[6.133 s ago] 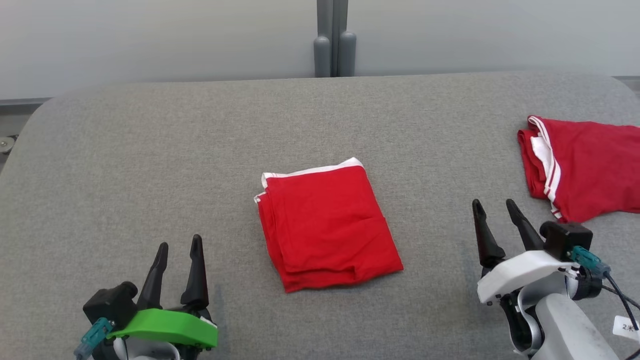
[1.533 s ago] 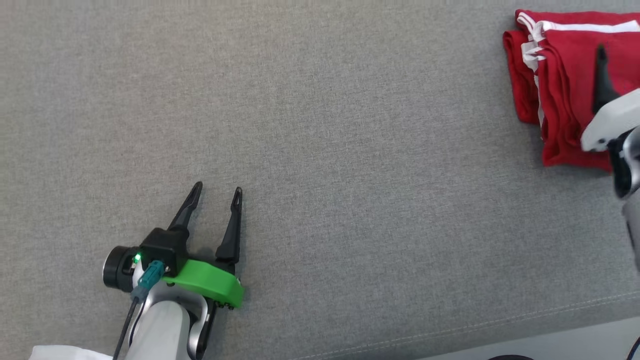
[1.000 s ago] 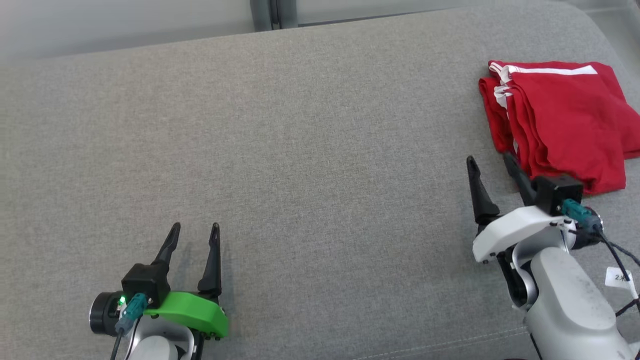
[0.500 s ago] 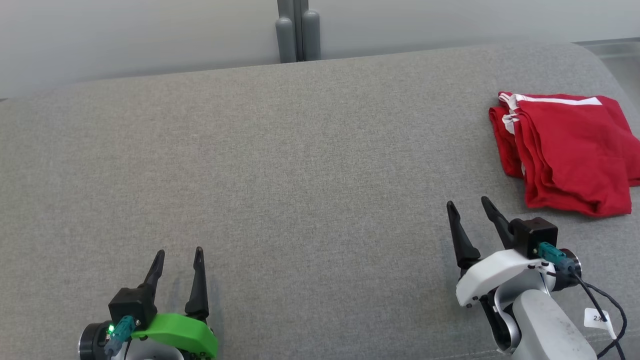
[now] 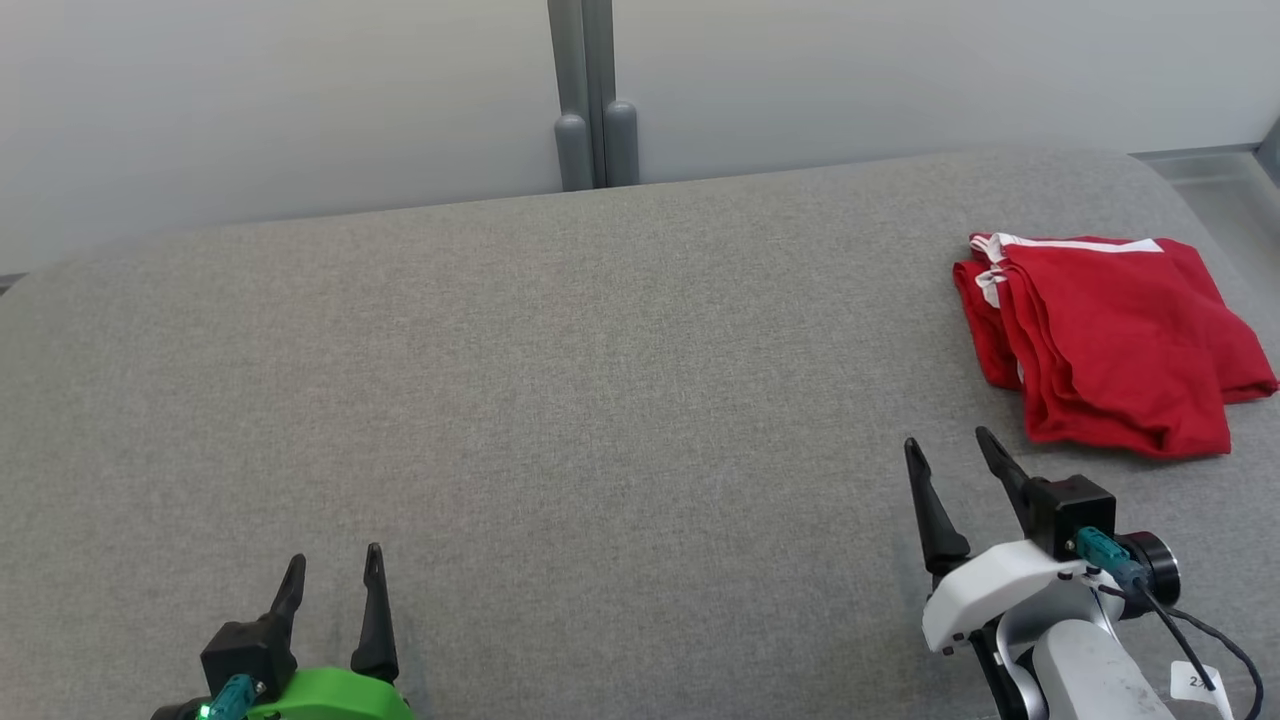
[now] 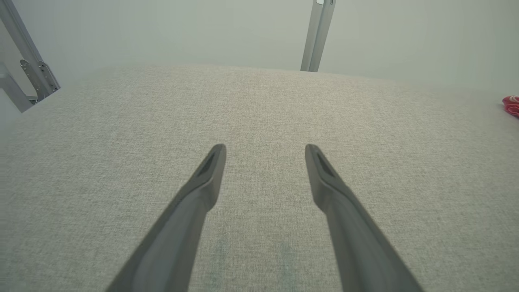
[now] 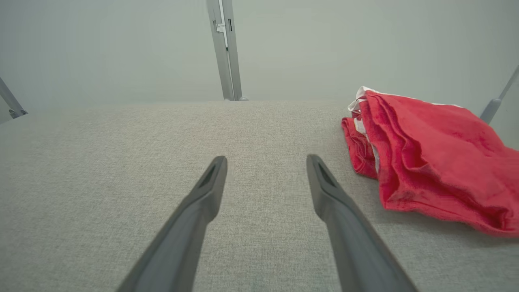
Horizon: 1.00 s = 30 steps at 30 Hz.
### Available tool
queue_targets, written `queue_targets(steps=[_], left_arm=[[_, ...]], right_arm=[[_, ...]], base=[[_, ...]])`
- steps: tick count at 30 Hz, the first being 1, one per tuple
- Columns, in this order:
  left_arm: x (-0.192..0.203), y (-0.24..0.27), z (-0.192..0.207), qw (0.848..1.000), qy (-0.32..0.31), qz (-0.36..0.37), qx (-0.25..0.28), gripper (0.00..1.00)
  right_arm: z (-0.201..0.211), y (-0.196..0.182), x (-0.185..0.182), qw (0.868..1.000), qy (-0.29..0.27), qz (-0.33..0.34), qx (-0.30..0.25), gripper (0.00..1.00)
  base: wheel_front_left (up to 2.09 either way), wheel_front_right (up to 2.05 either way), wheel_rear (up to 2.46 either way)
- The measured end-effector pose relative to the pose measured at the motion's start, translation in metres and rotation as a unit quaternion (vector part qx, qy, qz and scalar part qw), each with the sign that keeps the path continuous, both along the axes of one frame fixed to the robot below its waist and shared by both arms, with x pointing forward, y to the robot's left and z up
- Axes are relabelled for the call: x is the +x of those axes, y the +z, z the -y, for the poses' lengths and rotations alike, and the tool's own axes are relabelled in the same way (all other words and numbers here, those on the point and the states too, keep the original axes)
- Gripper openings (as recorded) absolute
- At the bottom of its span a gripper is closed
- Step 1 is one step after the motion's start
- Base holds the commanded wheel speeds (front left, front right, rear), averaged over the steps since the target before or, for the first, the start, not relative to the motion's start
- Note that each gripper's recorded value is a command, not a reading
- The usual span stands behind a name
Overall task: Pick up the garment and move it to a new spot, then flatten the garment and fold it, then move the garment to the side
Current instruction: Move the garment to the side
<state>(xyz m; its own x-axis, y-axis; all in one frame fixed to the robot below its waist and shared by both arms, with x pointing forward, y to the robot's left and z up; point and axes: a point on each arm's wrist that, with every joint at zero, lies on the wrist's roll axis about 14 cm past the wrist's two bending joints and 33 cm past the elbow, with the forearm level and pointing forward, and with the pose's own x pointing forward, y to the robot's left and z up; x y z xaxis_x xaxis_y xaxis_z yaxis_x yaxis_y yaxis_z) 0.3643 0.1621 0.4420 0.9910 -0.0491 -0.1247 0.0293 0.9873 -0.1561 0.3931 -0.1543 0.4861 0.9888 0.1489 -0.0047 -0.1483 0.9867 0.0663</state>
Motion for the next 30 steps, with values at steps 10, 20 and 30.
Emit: queue_targets(steps=[10, 20, 30], left_arm=[[-0.006, 0.007, -0.003, 1.000, 0.005, 0.010, -0.002, 1.00], [-0.007, 0.008, -0.003, 1.000, 0.006, 0.012, -0.004, 1.00], [-0.008, 0.004, -0.003, 1.000, 0.006, 0.006, -0.005, 1.00]], right_arm=[[0.000, 0.014, -0.008, 1.000, -0.003, 0.023, 0.001, 1.00], [-0.001, 0.013, -0.009, 1.000, -0.002, 0.021, -0.001, 1.00], [-0.005, 0.008, -0.010, 1.000, 0.003, 0.014, 0.004, 1.00]], base=[[0.00, 0.00, 0.00], [0.00, 0.00, 0.00], [0.00, 0.00, 0.00]])
